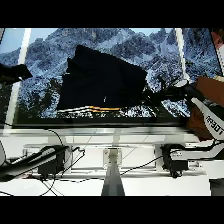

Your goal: Fold the clothes and pants, and hang the long-sleeved shirts on hangers.

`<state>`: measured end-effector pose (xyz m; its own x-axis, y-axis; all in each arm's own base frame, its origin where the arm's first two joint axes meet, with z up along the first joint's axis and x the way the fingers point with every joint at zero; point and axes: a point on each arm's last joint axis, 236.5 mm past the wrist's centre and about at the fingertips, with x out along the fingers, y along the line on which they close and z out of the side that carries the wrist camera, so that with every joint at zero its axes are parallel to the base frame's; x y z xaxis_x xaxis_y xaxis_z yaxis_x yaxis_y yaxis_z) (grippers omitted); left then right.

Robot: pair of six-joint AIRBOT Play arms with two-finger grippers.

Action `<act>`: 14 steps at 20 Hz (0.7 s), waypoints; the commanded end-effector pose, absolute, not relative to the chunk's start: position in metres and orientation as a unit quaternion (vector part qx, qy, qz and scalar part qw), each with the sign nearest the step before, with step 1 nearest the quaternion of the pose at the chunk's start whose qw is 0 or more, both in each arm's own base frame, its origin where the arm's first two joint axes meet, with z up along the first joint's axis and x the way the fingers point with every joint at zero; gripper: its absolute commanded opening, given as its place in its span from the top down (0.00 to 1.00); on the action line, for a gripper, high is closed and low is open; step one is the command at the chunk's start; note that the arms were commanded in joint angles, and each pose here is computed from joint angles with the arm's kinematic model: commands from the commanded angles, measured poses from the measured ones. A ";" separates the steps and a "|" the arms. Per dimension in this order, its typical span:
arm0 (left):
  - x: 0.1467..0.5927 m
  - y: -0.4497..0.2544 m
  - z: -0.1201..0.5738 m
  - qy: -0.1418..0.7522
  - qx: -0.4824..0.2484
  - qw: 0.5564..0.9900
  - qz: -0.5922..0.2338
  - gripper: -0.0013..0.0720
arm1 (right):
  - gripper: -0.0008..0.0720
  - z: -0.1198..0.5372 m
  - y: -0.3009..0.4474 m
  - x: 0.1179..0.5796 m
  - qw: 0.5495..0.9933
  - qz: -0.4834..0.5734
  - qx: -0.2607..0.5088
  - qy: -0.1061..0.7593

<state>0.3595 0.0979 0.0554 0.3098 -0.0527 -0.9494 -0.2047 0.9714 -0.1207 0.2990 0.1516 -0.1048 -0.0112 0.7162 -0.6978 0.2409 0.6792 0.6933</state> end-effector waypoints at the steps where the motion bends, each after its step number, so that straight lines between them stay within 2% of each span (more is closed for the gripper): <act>1: 0.330 0.107 0.023 0.632 -0.126 0.763 0.044 0.21 | 0.40 -0.105 0.165 0.302 0.630 0.247 0.318 0.664; 3: 0.317 0.120 0.014 0.642 -0.139 0.752 0.053 0.21 | 0.41 -0.101 0.171 0.307 0.643 0.272 0.309 0.647; 6: 0.298 0.135 0.003 0.646 -0.175 0.740 0.060 0.23 | 0.57 -0.100 0.172 0.309 0.647 0.278 0.306 0.640; 8: 0.284 0.134 -0.009 0.652 -0.203 0.729 0.045 0.23 | 0.57 -0.101 0.171 0.312 0.653 0.276 0.303 0.637; 9: 0.277 0.131 -0.017 0.654 -0.220 0.723 0.037 0.23 | 0.60 -0.102 0.170 0.313 0.657 0.277 0.299 0.634; 11: 0.260 0.123 -0.033 0.663 -0.243 0.708 0.018 0.23 | 0.92 -0.103 0.170 0.315 0.662 0.277 0.296 0.631; 14: 0.237 0.110 -0.056 0.684 -0.251 0.685 -0.009 0.23 | 0.95 -0.102 0.170 0.319 0.670 0.282 0.292 0.622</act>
<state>0.2567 0.1228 -0.0382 0.0960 -0.2831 -0.9543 -0.3471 0.8890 -0.2987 0.3145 0.1697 -0.1022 0.0489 0.7419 -0.6687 0.0148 0.6689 0.7432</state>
